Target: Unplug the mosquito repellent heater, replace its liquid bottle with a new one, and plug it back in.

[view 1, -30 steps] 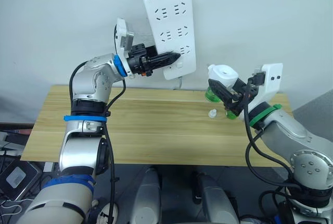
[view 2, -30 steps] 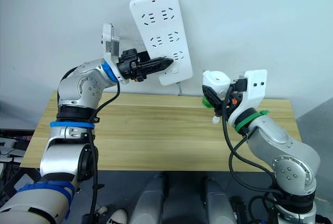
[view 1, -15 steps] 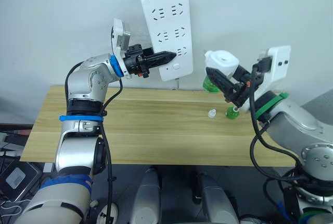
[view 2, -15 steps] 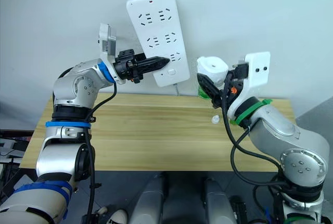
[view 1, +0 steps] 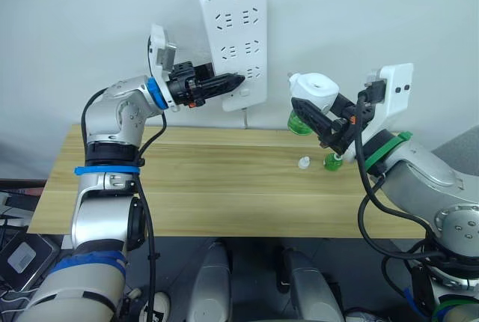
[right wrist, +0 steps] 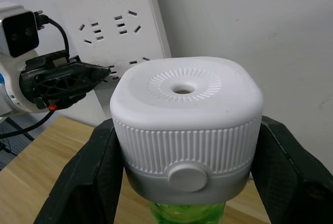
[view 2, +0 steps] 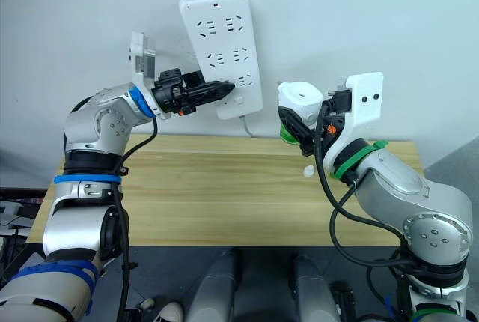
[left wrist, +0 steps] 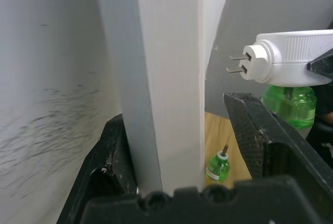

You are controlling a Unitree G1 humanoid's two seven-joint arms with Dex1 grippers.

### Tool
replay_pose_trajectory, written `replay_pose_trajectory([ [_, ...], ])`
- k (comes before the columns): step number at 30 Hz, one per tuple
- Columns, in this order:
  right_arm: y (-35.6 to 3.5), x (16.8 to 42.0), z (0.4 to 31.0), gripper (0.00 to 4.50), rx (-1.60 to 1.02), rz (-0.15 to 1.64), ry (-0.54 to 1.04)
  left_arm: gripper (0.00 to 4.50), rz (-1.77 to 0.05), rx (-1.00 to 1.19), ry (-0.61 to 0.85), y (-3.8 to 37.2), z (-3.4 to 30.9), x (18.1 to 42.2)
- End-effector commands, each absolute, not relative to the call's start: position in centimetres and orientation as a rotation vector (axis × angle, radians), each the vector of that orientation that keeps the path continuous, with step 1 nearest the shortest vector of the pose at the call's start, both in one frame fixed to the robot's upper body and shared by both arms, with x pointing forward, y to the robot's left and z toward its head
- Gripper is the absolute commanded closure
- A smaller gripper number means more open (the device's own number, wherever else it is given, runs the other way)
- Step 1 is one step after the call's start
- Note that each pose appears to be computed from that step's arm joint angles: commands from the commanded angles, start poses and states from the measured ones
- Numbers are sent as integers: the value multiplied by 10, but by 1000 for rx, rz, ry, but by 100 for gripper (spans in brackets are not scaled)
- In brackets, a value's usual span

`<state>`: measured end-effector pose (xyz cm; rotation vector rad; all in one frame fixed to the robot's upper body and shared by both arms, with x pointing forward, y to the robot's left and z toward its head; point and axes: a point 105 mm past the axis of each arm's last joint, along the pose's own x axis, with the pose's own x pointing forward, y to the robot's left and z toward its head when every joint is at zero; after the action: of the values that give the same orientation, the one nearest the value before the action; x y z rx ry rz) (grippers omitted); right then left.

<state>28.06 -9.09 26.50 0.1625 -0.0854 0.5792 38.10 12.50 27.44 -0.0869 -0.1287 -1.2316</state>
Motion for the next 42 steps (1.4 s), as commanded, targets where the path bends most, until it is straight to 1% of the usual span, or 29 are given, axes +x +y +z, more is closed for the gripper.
replay_pose_trajectory([
  [1, -89, 275, 274, 153, 177, 607, -126, 158, -1253, -60, -184, 128, 289, 374],
  [3, -88, 274, 272, 153, 174, 614, -121, 158, -1253, -59, -183, 129, 289, 374],
  [6, -87, 274, 273, 153, 175, 620, -121, 218, -1254, -60, -176, 131, 289, 373],
  [9, -84, 274, 275, 153, 177, 632, -124, 306, -1247, -54, -173, 133, 289, 373],
  [10, -82, 274, 275, 153, 177, 639, -125, 317, -1244, -52, -173, 134, 289, 374],
  [15, -70, 273, 276, 153, 182, 678, -123, 317, -1265, -65, -175, 129, 288, 373],
  [24, -48, 286, 278, 153, 157, 698, -87, 317, -1286, -70, -164, 121, 285, 371],
  [32, -44, 293, 275, 153, 174, 669, -68, 317, -1291, -65, -164, 120, 285, 369],
  [42, -42, 296, 281, 153, 220, 668, -79, 317, -1287, -65, -166, 120, 285, 367],
])
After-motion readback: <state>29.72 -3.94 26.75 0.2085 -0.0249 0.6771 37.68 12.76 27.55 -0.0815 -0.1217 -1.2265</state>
